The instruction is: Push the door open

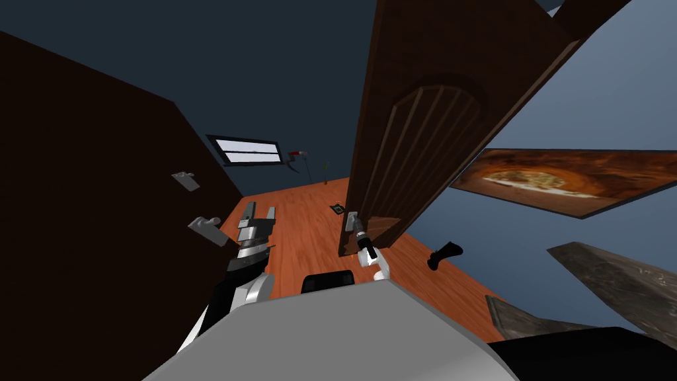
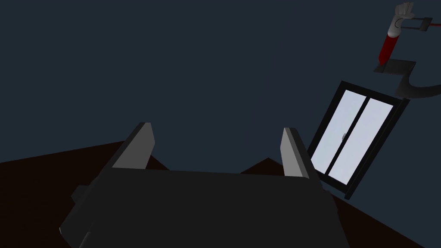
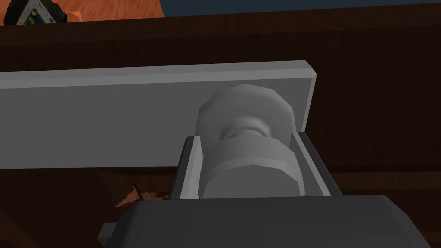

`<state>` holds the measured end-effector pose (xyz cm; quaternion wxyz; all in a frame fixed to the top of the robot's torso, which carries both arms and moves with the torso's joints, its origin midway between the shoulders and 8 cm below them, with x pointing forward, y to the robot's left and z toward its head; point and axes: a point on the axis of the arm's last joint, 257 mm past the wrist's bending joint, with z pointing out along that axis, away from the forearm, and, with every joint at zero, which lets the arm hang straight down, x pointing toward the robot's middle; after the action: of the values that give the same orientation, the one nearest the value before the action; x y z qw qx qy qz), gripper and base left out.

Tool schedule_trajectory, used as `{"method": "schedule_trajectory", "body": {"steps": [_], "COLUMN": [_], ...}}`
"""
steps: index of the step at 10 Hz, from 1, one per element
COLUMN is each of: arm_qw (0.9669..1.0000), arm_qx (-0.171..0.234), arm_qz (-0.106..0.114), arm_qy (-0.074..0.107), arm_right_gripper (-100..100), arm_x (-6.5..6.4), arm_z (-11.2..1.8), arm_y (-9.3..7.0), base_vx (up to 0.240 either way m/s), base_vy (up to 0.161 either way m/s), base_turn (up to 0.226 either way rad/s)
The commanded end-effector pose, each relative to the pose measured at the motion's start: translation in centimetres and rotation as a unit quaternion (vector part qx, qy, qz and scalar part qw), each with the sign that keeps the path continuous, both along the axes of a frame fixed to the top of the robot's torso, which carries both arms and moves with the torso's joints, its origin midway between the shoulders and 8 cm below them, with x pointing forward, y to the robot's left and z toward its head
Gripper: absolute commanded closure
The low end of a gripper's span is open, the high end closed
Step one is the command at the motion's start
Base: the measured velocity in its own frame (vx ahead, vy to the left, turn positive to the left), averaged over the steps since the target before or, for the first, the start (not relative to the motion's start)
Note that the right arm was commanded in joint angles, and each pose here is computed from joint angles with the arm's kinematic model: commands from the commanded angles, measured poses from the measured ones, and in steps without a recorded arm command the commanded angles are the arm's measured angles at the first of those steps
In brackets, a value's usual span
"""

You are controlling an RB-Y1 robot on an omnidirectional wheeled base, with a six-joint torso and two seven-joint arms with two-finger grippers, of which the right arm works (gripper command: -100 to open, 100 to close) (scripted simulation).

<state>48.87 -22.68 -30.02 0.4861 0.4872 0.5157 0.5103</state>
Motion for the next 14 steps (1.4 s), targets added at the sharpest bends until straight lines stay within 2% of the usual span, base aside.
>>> {"method": "schedule_trajectory", "body": {"steps": [1, 3, 4, 9, 14], "arm_qw": [0.9999, 0.9998, 0.9999, 0.9993, 0.9977], "arm_qx": [0.0, 0.002, 0.001, -0.003, -0.007], "arm_qz": [-0.013, -0.02, -0.017, -0.038, -0.067], "arm_qy": [-0.005, -0.003, 0.001, -0.002, -0.003], "arm_right_gripper": [100, 100, 100, 100, 100], "arm_x": [0.6, 0.8, 0.5, 0.8, 1.0], "arm_z": [0.5, 0.4, 0.0, 0.3, 0.5], "arm_y": [-1.1, -1.5, -1.4, -3.8, -6.7], "base_vx": [0.134, 0.158, 0.065, 0.159, 0.208], "base_vy": [0.112, 0.131, 0.049, 0.043, 0.082], "base_turn": [-0.068, -0.064, -0.033, -0.036, -0.069]}}
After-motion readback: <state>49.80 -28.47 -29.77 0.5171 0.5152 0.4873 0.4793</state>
